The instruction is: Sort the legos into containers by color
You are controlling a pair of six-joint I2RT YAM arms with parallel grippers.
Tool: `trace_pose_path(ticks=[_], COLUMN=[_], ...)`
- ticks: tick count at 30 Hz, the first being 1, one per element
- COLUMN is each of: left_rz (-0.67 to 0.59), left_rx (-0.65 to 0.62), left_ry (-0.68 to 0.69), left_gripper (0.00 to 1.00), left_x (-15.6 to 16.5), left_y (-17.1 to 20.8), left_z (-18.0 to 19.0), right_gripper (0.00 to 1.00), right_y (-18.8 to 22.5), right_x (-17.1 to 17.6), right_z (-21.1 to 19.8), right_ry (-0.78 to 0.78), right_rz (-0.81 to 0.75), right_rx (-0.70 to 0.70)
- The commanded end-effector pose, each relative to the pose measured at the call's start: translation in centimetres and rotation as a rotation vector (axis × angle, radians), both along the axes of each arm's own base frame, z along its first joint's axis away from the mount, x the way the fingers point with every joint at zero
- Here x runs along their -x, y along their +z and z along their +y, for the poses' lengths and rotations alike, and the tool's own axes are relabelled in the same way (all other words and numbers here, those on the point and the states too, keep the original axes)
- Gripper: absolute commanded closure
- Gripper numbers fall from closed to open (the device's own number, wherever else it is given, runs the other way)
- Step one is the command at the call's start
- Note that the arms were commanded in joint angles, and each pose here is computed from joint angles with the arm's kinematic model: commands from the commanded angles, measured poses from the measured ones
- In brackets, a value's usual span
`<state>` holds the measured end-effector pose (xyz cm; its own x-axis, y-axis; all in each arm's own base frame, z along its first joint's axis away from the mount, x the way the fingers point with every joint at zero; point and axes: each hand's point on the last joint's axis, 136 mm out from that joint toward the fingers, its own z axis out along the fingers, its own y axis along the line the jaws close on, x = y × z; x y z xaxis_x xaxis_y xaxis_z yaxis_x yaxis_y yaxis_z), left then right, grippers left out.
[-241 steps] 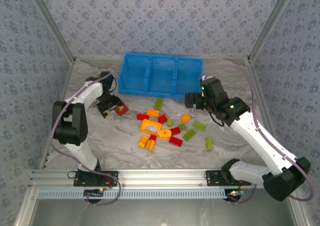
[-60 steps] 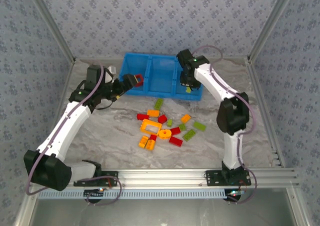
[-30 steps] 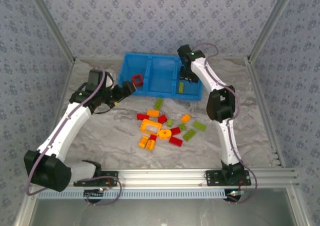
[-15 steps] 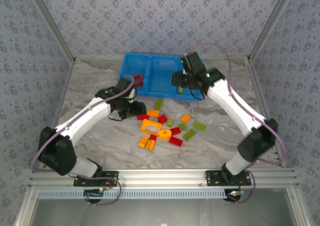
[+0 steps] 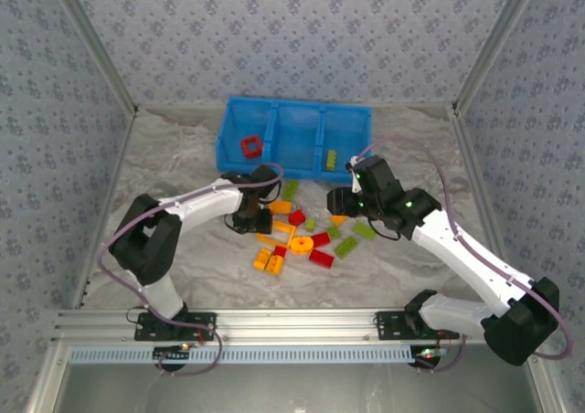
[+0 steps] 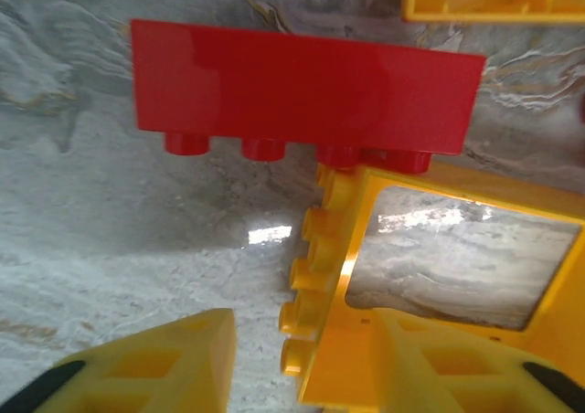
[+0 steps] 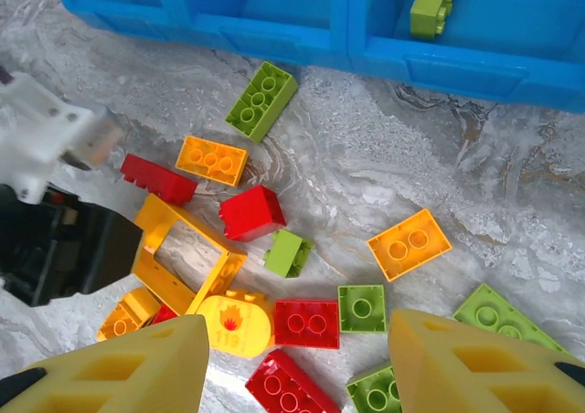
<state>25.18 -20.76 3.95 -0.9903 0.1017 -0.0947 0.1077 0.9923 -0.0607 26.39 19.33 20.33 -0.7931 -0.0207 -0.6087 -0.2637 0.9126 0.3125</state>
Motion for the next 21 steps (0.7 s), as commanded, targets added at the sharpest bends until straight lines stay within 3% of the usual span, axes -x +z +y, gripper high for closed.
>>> trace_pose_path(ticks=[1, 4, 11, 14, 21], left_rz=[-0.040, -0.041, -0.064, -0.068, -0.114], left_rx=[-0.059, -0.069, -0.072, -0.074, -0.071], left_ry=[-0.021, -0.034, -0.042, -0.042, -0.009], left_gripper=[0.67, 0.69, 0.93, 0.98, 1.00], left_x=[-1.3, -1.5, -2.0, -2.1, -1.1], left_y=[0.1, -0.5, -0.3, 0.3, 5.2], left_z=[0.1, 0.1, -0.2, -0.1, 1.3], right_gripper=[0.43, 0.43, 0.43, 0.42, 0.43], right_y=[0.3, 0.6, 0.2, 0.1, 1.0], right_x=[-0.2, -0.4, -0.5, -0.5, -0.7], right_z=[-0.6, -0.8, -1.2, -1.2, -1.8], right_ry=[-0.019, -0.025, -0.036, -0.039, -0.062], right_rz=[-0.002, -0.007, 0.007, 0.013, -0.012], right_rx=[0.014, 0.013, 0.015, 0.015, 0.027])
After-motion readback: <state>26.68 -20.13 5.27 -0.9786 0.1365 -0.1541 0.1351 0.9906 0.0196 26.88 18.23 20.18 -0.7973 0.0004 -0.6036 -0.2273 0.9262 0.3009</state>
